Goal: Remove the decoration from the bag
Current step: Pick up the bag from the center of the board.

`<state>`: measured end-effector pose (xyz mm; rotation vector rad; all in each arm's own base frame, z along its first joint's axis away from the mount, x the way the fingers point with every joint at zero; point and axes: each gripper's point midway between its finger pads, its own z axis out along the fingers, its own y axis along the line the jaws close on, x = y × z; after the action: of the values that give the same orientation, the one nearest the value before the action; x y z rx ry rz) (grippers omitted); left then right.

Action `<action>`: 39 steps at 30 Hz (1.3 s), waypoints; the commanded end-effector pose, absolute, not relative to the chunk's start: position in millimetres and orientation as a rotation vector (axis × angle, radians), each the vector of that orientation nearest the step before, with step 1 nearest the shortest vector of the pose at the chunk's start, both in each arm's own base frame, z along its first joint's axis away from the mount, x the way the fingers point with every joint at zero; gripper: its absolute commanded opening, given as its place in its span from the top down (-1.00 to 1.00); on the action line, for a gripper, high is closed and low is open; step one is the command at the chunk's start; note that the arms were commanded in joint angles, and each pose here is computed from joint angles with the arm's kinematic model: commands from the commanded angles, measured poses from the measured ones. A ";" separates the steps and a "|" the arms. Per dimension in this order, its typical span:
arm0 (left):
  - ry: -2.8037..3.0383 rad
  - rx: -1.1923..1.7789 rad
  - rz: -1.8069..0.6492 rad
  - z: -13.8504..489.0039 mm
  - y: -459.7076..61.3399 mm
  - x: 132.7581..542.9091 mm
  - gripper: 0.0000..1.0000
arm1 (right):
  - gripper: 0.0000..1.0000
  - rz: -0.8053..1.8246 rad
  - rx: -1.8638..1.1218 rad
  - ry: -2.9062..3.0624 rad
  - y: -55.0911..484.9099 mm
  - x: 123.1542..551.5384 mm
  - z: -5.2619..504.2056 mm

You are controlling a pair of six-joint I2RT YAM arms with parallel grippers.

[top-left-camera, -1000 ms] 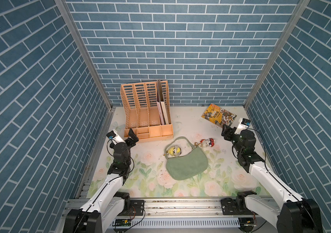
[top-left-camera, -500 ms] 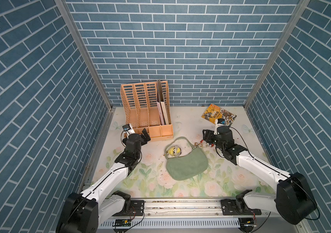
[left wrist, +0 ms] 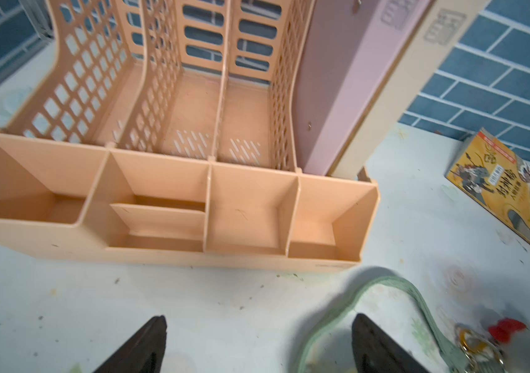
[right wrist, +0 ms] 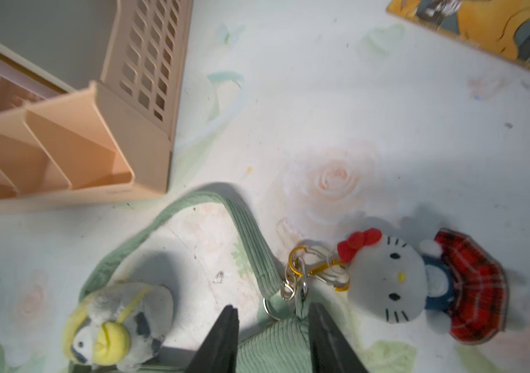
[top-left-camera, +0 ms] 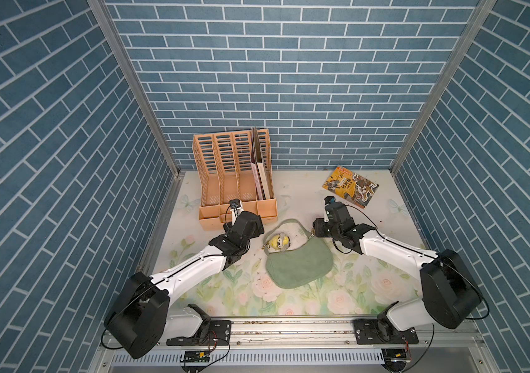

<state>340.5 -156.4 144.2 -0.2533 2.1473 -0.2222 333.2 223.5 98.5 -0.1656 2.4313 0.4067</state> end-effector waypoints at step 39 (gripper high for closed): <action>2.447 -0.200 -0.429 35.4 -193.9 334.3 -0.28 | -0.08 0.547 -0.735 2.528 351.7 282.6 70.8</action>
<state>327.8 -193.8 35.0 -0.2227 2.4514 -0.4499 293.3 365.6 77.6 -0.6812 2.4993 0.5964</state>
